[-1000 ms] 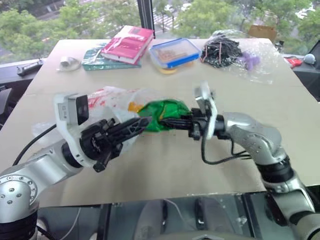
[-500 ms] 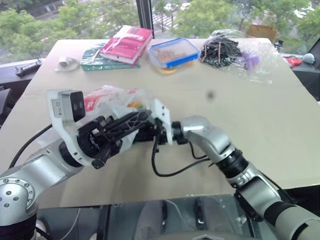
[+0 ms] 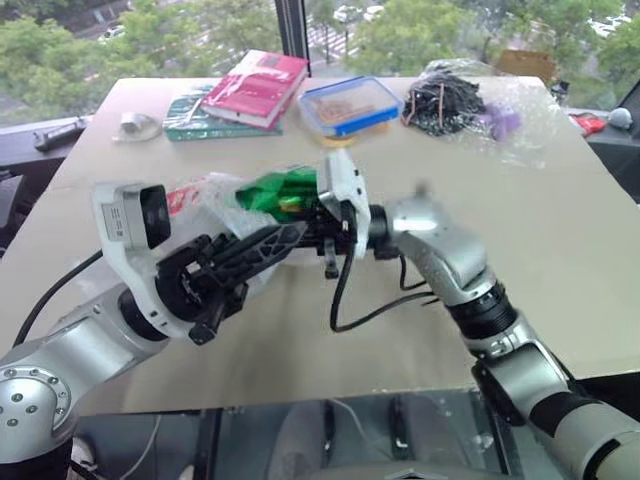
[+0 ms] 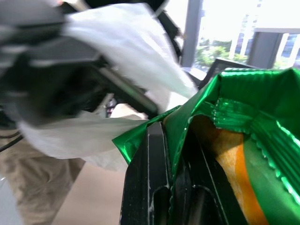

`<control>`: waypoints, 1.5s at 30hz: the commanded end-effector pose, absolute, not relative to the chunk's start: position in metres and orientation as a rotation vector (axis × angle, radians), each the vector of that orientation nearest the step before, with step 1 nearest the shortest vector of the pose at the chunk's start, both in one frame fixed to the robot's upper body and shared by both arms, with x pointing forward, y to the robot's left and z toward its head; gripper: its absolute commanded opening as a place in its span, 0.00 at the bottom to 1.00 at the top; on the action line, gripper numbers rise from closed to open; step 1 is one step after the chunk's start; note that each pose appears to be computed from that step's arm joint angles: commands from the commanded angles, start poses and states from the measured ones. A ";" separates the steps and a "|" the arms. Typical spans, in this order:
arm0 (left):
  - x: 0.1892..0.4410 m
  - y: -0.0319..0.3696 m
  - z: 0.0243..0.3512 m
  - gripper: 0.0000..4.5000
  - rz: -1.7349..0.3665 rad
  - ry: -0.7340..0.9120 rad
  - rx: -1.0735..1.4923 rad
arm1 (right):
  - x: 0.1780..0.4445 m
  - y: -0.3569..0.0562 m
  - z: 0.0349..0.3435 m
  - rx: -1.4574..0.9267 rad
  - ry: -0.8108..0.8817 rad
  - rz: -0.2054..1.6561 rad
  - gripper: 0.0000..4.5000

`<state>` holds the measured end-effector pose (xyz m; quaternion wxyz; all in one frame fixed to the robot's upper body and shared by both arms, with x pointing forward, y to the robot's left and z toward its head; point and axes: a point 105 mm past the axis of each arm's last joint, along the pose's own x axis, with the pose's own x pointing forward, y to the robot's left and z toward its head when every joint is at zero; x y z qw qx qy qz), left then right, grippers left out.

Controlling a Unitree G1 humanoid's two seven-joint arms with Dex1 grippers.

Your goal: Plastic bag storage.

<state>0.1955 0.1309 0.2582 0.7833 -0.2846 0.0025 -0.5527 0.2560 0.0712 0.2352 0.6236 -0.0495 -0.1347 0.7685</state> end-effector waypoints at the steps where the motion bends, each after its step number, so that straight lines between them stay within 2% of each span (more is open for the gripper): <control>1: 0.189 0.130 0.268 0.00 -1.232 -0.036 -0.608 | 0.242 0.077 0.247 -0.147 -0.399 1.822 0.01; 8: 0.187 0.138 0.282 0.00 -1.236 -0.125 -0.672 | 0.251 0.082 0.265 -0.085 -0.505 1.763 0.01; 11: 0.185 0.142 0.277 0.00 -1.220 -0.114 -0.686 | 0.256 0.088 0.258 -0.095 -0.504 1.733 0.01; 15: 0.195 0.158 0.268 0.00 -1.087 -0.115 -0.755 | 0.272 0.088 0.183 -0.206 -0.276 1.692 0.01; 17: 0.200 0.166 0.267 0.00 -1.026 -0.130 -0.777 | 0.278 0.068 0.142 -0.255 -0.145 1.661 0.01; 19: 0.201 0.168 0.264 0.00 -1.000 -0.120 -0.780 | 0.279 0.049 0.117 -0.308 -0.069 1.636 0.01; 23: 0.203 0.173 0.255 0.00 -0.966 -0.076 -0.795 | 0.275 0.015 0.100 -0.332 0.023 1.581 0.01; 27: 0.206 0.175 0.249 0.00 -0.965 -0.030 -0.797 | 0.278 0.002 0.103 -0.177 0.144 1.468 0.01; 29: 0.210 0.178 0.246 0.00 -0.967 -0.015 -0.806 | 0.268 0.001 0.107 -0.046 0.221 1.478 0.20; 34: 0.215 0.180 0.244 0.00 -0.981 0.017 -0.812 | 0.273 0.003 0.110 0.138 0.326 1.306 0.62; 41: 0.222 0.181 0.242 0.00 -1.011 0.047 -0.817 | 0.289 -0.002 0.130 0.440 0.420 1.113 0.62; 45: 0.224 0.179 0.243 0.00 -1.030 0.050 -0.810 | 0.291 0.004 0.135 0.470 0.430 1.118 0.62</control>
